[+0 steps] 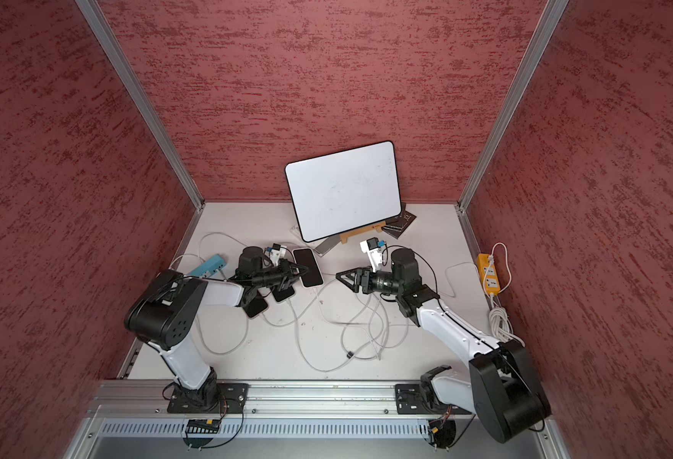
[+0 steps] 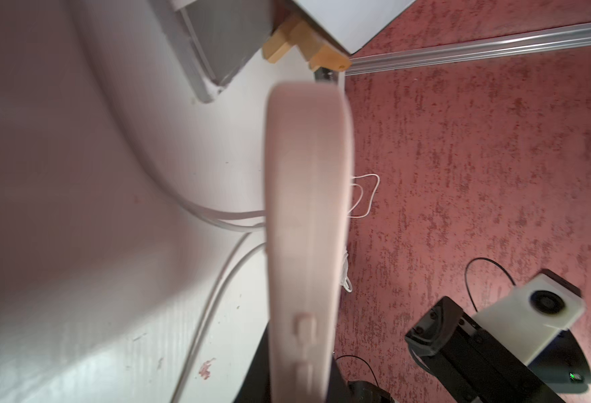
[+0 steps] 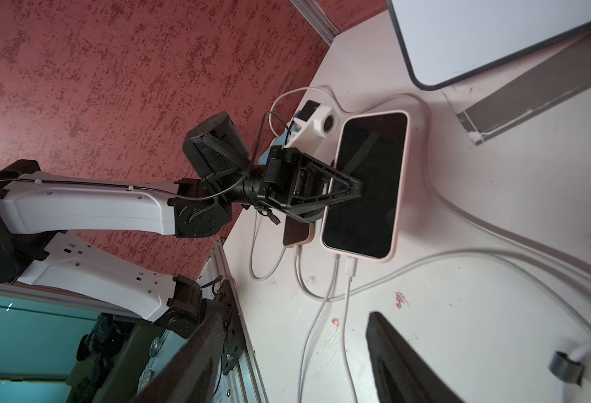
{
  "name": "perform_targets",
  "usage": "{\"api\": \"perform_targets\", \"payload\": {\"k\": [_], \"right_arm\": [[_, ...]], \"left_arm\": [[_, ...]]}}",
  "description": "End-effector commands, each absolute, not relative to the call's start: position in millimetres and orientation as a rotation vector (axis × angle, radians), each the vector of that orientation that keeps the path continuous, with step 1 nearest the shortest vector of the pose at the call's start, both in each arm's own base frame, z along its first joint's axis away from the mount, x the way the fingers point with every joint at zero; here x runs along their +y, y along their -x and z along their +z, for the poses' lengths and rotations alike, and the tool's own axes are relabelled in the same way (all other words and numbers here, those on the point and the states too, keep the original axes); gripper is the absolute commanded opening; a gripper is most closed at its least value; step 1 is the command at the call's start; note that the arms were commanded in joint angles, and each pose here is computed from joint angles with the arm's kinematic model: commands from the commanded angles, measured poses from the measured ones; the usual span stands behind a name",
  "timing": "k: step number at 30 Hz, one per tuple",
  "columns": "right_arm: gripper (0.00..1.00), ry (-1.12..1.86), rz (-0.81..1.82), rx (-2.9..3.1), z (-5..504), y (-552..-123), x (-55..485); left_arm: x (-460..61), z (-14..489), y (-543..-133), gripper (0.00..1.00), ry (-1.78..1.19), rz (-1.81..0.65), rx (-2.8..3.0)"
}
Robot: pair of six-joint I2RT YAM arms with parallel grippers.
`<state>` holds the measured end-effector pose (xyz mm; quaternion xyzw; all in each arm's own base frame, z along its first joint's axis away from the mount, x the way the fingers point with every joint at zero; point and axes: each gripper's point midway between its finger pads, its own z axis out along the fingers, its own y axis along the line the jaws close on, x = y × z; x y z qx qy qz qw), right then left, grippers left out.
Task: Plug the charging cable into the phone
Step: Place the phone at the center of the board.
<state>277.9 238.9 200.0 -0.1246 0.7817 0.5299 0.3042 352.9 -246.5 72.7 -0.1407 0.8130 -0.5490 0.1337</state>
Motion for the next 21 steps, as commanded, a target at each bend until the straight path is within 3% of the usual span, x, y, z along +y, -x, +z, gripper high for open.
{"api": "perform_targets", "payload": {"k": [1, 3, 5, 7, 11, 13, 17, 21], "right_arm": [[0.69, 0.322, 1.362, 2.109, 190.0, -276.6, 232.6], [0.69, 0.32, 1.369, 2.111, 188.6, -276.4, 232.7], [0.7, 0.32, 1.368, 2.113, 188.2, -276.7, 232.8], [0.72, 0.326, 1.368, 2.108, 190.8, -276.8, 233.1], [0.76, 0.337, 1.361, 2.109, 195.1, -277.8, 233.4], [0.77, 0.336, 1.348, 2.115, 196.7, -280.2, 233.2], [0.79, 0.305, 1.277, 2.136, 200.1, -288.5, 228.4], [0.84, 0.134, 0.919, 2.191, 200.3, -315.3, 190.2]], "left_arm": [[-264.6, 77.7, -364.6, 0.0, 0.366, -1.574, 2.333], [-270.9, 70.7, -363.3, 0.04, 0.353, -1.527, 2.375], [-271.6, 64.0, -360.8, 0.17, 0.359, -1.454, 2.437], [-268.4, 63.1, -356.6, 0.56, 0.349, -1.375, 2.494], [-238.8, 64.7, -343.9, 0.94, 0.358, -0.979, 2.659], [-209.7, 65.3, -335.9, 1.0, 0.399, -0.72, 2.746], [-153.6, 82.8, -328.3, 1.0, 0.466, -0.395, 2.741], [-94.0, 119.4, -331.4, 1.0, 0.487, -0.056, 2.511]]}}
